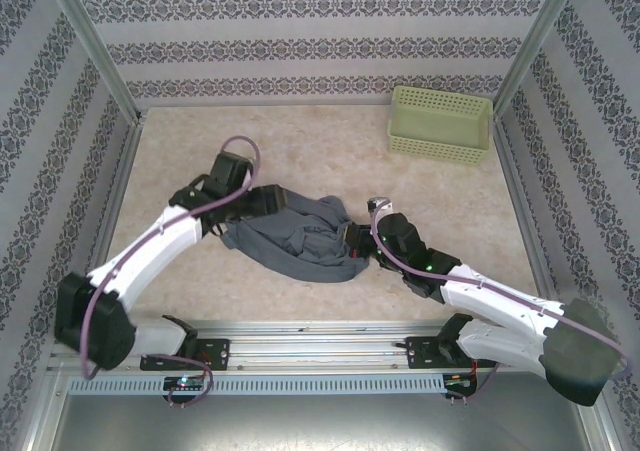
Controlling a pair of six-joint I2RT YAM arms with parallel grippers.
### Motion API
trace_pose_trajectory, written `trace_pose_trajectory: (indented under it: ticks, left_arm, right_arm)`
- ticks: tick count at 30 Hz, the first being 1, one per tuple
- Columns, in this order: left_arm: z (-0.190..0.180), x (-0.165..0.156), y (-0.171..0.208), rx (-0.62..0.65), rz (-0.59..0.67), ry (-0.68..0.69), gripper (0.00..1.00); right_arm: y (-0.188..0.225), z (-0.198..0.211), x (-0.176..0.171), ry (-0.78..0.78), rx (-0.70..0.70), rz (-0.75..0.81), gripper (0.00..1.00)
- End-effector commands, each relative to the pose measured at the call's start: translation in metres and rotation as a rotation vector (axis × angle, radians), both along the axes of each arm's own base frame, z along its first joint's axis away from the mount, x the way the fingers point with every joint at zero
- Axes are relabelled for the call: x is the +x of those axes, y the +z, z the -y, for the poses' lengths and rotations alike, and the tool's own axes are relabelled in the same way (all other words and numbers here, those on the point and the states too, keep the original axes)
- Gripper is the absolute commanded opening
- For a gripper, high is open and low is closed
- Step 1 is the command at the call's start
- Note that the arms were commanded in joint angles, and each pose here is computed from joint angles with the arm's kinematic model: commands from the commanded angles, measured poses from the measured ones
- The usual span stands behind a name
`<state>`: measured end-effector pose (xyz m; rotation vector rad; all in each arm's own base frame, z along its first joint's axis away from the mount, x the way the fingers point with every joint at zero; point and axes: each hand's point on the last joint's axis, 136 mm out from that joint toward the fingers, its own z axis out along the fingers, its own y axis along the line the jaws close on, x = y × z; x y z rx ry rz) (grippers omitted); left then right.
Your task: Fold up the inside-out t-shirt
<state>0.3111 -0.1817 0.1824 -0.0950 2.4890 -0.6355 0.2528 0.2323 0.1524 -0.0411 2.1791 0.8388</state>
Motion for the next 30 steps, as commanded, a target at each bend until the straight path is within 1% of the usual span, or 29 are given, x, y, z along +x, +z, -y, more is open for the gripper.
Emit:
trace_pose_trajectory:
  ticks: [1,6,8,10,12,15,17,19,20,22,24,26,28,29,30]
  left_arm:
    - [0.026,-0.017,-0.006,-0.021,0.041,-0.112,0.82]
    - [0.042,-0.027,-0.037,0.043,-0.052,-0.162,0.79]
    - [0.05,-0.027,-0.045,0.031,-0.075,-0.185,0.76]
    - [0.051,-0.023,-0.052,0.047,-0.085,-0.171,0.73]
    - [0.05,-0.016,-0.055,0.072,-0.082,-0.16,0.64]
    - [0.048,-0.005,-0.056,0.12,-0.084,-0.132,0.53]
    - [0.041,0.004,-0.053,0.164,-0.078,-0.09,0.38]
    - [0.034,0.014,-0.044,0.181,-0.054,-0.05,0.22]
    - [0.028,0.019,-0.039,0.181,-0.046,-0.021,0.15]
    - [0.006,0.032,-0.032,0.149,-0.054,0.062,0.0]
    - [-0.022,0.041,-0.026,0.09,-0.072,0.164,0.0]
    - [-0.061,0.048,-0.014,0.01,-0.045,0.279,0.0]
    - [-0.095,0.049,-0.003,-0.04,-0.013,0.382,0.0]
    - [-0.107,0.048,0.002,-0.063,0.003,0.412,0.0]
    - [-0.11,0.048,0.006,-0.08,0.013,0.408,0.0]
  right_arm:
    - [0.032,-0.009,0.009,-0.014,0.054,0.07,0.0]
    - [0.046,-0.016,0.009,0.005,0.075,0.094,0.0]
    - [0.049,-0.018,0.007,0.014,0.079,0.097,0.0]
    - [0.05,-0.019,0.007,0.018,0.08,0.099,0.0]
    - [0.05,-0.02,0.006,0.018,0.077,0.1,0.0]
    - [0.047,-0.018,0.005,0.016,0.05,0.098,0.0]
    - [0.044,-0.013,0.006,0.003,0.0,0.098,0.0]
    - [0.042,-0.005,0.005,-0.014,-0.087,0.111,0.0]
    - [0.039,0.001,0.005,-0.022,-0.136,0.118,0.0]
    - [0.036,0.009,0.002,-0.03,-0.187,0.129,0.0]
    - [0.035,0.017,-0.001,-0.034,-0.213,0.141,0.0]
    - [0.036,0.027,-0.005,-0.047,-0.23,0.151,0.0]
    - [0.032,0.043,-0.006,-0.103,-0.261,0.14,0.0]
    - [0.028,0.051,-0.006,-0.137,-0.28,0.132,0.0]
    - [0.024,0.057,-0.006,-0.157,-0.293,0.12,0.0]
